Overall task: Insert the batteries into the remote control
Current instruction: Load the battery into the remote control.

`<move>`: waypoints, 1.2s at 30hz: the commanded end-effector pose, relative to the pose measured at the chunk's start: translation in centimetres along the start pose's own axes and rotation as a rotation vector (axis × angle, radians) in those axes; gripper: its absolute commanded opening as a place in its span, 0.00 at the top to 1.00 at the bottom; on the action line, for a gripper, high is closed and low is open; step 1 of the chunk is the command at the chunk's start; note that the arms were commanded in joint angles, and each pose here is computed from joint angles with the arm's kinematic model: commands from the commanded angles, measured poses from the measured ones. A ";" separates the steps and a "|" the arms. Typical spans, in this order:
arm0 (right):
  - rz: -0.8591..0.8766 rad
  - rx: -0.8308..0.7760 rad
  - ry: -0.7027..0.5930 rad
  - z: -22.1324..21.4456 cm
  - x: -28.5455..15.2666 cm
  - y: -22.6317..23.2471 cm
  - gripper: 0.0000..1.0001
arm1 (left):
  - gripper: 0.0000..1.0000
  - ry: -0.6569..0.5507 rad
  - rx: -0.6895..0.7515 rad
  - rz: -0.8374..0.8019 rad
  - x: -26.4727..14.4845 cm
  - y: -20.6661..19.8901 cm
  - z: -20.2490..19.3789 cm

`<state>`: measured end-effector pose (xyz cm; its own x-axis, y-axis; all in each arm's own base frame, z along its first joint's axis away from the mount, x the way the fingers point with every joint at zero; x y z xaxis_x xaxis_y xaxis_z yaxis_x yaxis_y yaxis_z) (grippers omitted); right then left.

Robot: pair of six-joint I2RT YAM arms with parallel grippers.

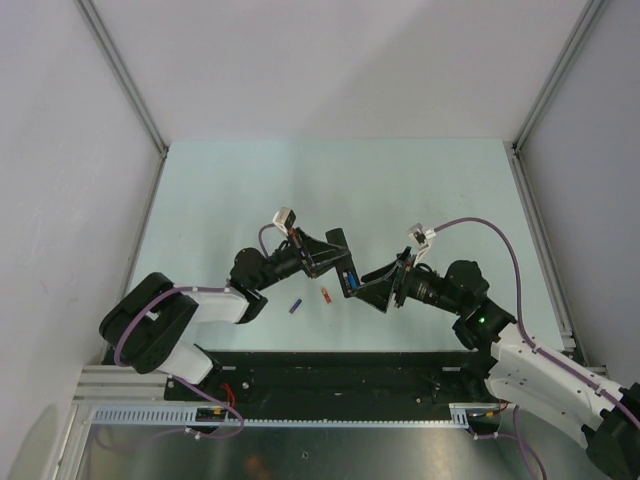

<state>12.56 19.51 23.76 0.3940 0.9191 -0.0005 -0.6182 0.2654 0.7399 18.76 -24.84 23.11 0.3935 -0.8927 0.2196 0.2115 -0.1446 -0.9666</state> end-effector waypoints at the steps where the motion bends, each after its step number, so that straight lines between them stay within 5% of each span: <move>1: 0.018 -0.003 -0.016 0.4 0.2 0.1 0.20 | 1.00 0.004 0.135 -0.283 -0.6 -5.2 -0.4; 23: 0.009 0.076 -0.020 0.7 1.1 -0.7 0.23 | 1.00 0.035 0.148 -0.295 -0.7 -5.4 -1.5; 36: 0.034 0.123 -0.021 1.0 1.7 -0.7 0.34 | 1.00 0.053 0.161 -0.312 -0.7 -5.8 -2.0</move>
<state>13.29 20.63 23.46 0.3329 0.9429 0.0083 -0.5475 0.1861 0.8158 18.49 -25.20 23.25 0.4058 -0.8869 0.2206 0.2227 -0.1381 -0.9651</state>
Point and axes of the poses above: each gripper's point midway between its finger pads, its own x axis out along the fingers, its own y axis along the line the jaws close on, z = x × y, the point moved 8 cm from there along -x, back along the fingers, and after that the axes turned 7 degrees about x, right-handed, at the moved point
